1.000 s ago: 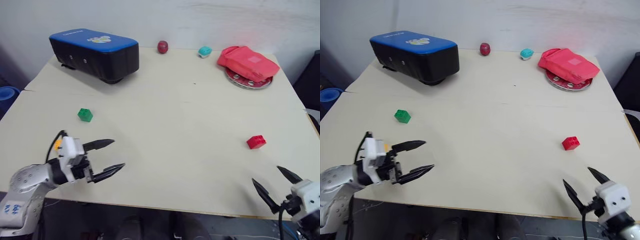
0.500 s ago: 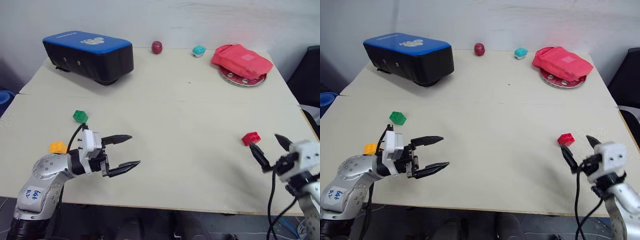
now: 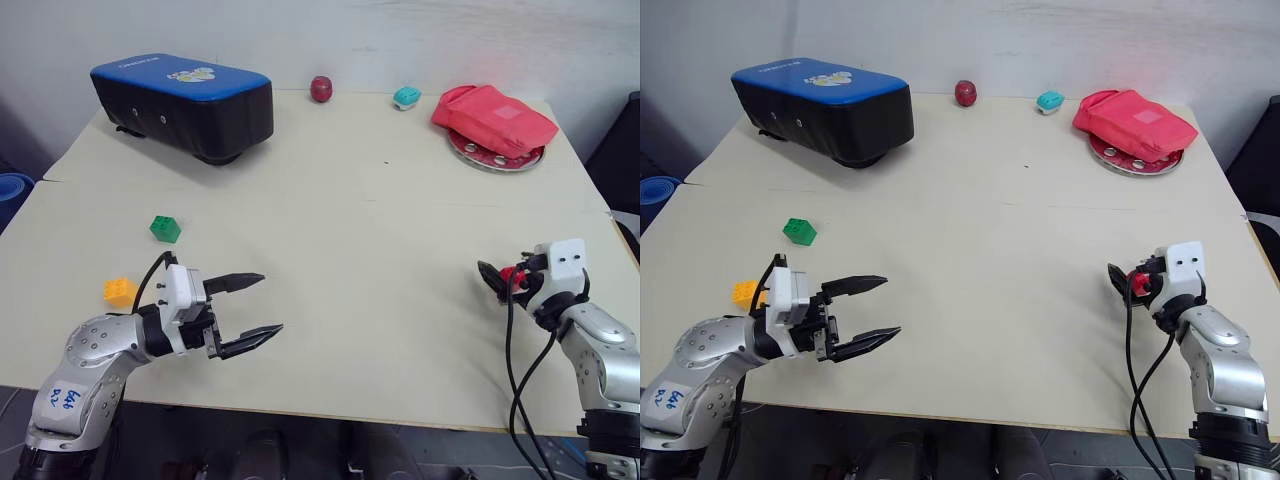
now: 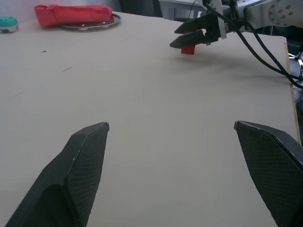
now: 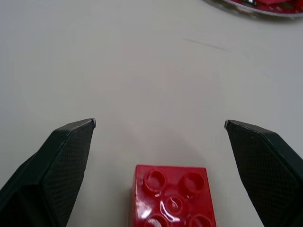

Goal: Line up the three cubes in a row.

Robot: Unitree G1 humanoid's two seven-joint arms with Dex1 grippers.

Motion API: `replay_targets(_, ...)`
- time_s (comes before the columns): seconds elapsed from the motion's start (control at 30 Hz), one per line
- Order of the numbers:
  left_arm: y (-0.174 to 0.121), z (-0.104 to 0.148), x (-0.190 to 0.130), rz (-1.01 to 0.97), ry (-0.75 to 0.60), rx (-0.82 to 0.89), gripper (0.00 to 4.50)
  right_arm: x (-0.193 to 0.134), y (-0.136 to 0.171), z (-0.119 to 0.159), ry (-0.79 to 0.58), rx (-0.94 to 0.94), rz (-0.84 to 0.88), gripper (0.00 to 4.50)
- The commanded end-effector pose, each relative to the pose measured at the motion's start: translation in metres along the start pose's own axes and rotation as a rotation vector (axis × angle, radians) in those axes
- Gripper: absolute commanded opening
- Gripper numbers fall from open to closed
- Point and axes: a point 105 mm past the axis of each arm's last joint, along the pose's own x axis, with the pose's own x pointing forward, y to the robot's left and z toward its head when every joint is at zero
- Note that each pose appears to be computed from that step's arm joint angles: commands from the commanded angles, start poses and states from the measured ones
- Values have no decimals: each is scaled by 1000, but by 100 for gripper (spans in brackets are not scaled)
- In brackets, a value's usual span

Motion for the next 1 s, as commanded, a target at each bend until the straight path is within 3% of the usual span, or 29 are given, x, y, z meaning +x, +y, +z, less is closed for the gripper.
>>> replay_targets(0.03, -1, 11, -1, -2, -12, 45, 446, -6, -10, 6, -9, 7, -21, 449)
replay_targets(0.07, -1, 11, -2, 0, -13, 46, 446, -7, -8, 5, -9, 9, -10, 449)
replay_targets(0.13, 1, 12, -2, 7, -16, 47, 450, -10, -4, 4, -18, 8, 16, 390)
replay_targets(0.3, 3, 12, -3, 13, -18, 46, 450, -18, -2, 0, -29, -9, 50, 222)
replay_targets(0.37, 5, 12, -4, 19, -14, 46, 450, -20, 10, 14, -113, -11, 167, 152)
replay_targets(0.43, 7, 11, -8, 30, -5, 43, 450, -23, 39, 38, -207, -80, 364, 151)
replay_targets(0.5, 8, 6, -15, 47, 18, 32, 450, -22, 97, 57, -233, -245, 677, 151)
replay_targets(0.63, 5, -4, -28, 72, 62, 4, 450, -19, 165, 72, -232, -354, 1042, 151)
replay_targets(0.7, 1, -10, -35, 82, 87, -14, 450, -16, 191, 64, -183, -416, 1190, 151)
replay_targets(0.8, -5, -13, -42, 87, 109, -24, 450, -9, 207, 45, -103, -496, 1308, 151)
replay_targets(1.0, -8, -9, -47, 118, 107, -23, 450, 7, 207, 17, -5, -562, 1293, 151)
